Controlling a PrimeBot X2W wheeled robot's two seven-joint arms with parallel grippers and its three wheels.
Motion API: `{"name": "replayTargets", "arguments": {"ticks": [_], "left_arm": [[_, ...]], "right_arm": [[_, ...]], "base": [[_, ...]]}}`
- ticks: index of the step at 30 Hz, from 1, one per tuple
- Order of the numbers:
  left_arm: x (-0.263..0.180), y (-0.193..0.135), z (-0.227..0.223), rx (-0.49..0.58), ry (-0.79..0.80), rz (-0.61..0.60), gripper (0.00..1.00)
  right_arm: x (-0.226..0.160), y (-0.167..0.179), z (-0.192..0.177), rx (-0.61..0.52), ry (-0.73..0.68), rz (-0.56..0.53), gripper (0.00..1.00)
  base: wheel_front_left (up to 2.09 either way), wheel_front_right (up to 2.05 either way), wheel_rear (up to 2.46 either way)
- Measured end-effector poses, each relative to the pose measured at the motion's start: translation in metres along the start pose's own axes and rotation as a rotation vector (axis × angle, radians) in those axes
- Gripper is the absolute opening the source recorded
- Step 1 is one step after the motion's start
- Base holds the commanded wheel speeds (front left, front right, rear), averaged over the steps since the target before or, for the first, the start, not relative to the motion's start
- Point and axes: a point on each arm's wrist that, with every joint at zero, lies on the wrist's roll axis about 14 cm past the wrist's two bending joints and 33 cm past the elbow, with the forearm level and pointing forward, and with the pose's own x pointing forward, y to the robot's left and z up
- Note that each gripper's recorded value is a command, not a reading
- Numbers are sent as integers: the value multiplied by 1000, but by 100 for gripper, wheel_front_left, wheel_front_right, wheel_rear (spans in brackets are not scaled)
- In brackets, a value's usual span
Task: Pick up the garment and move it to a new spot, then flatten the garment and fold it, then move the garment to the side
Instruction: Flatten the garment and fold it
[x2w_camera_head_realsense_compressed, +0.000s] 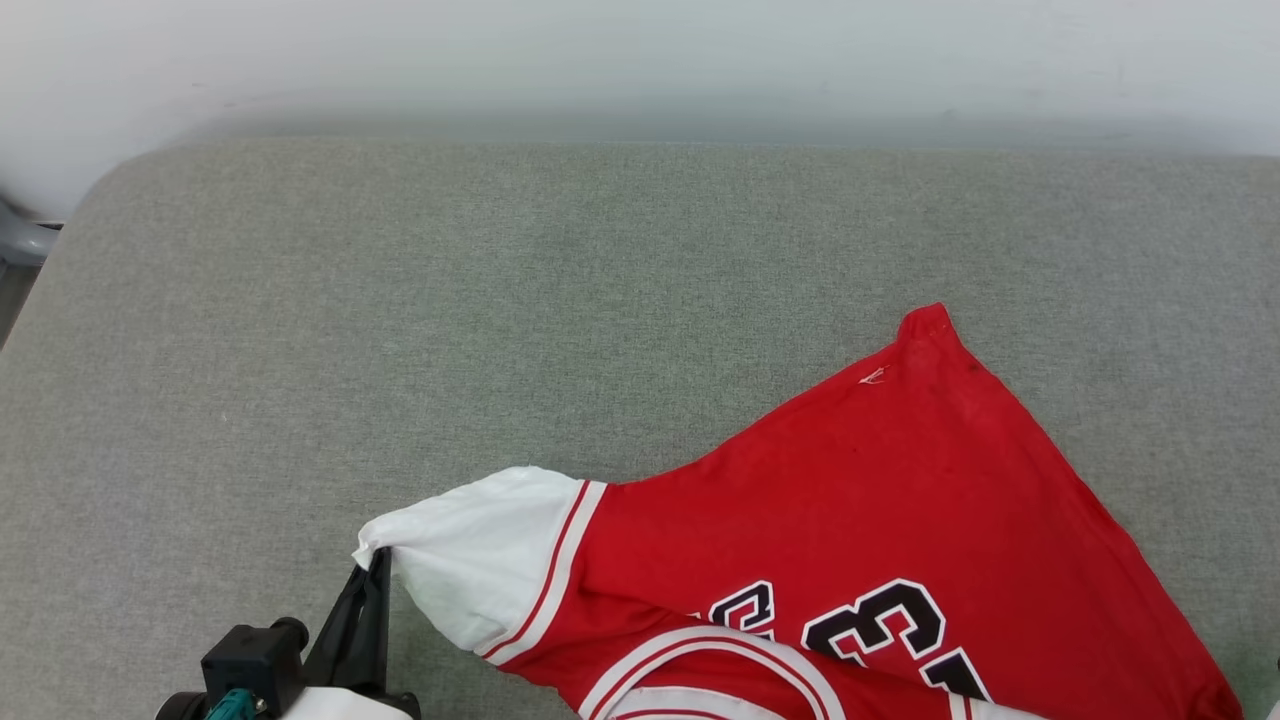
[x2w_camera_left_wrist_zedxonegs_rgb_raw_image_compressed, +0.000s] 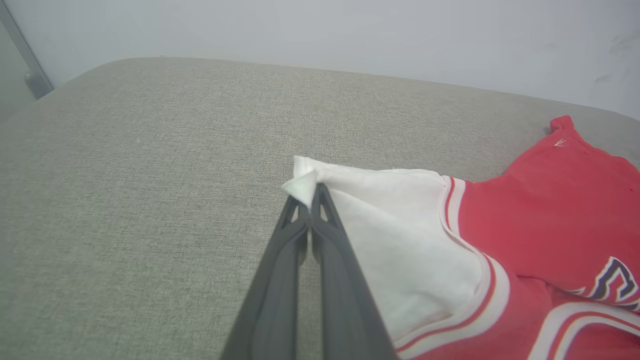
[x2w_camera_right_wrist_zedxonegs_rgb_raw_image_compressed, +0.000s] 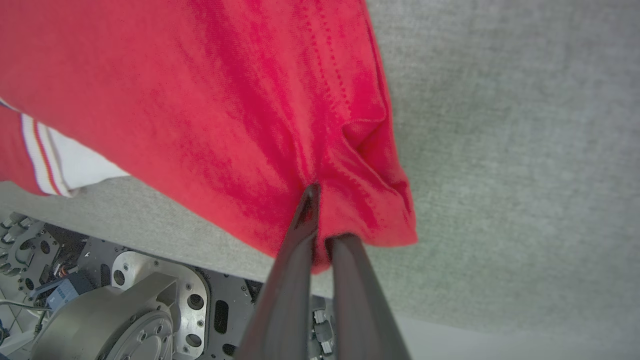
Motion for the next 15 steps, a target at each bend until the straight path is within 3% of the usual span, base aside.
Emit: {"name": "replayTargets", "arguments": {"ticks": [3,7,15], "left_arm": [[0,0,-2,3,10,-3,0],[0,0,-2,7,13,-7,0],[-2,0,1,7,3,-7,0]], "right_arm": [[5,0,-6,35,-3,-3,0],[6,-1,-1,52,-46,-11,100],[-23,-4,87,-21,-339,-30,100]], "base": [[0,0,0],[0,0,0],[0,0,0]]}}
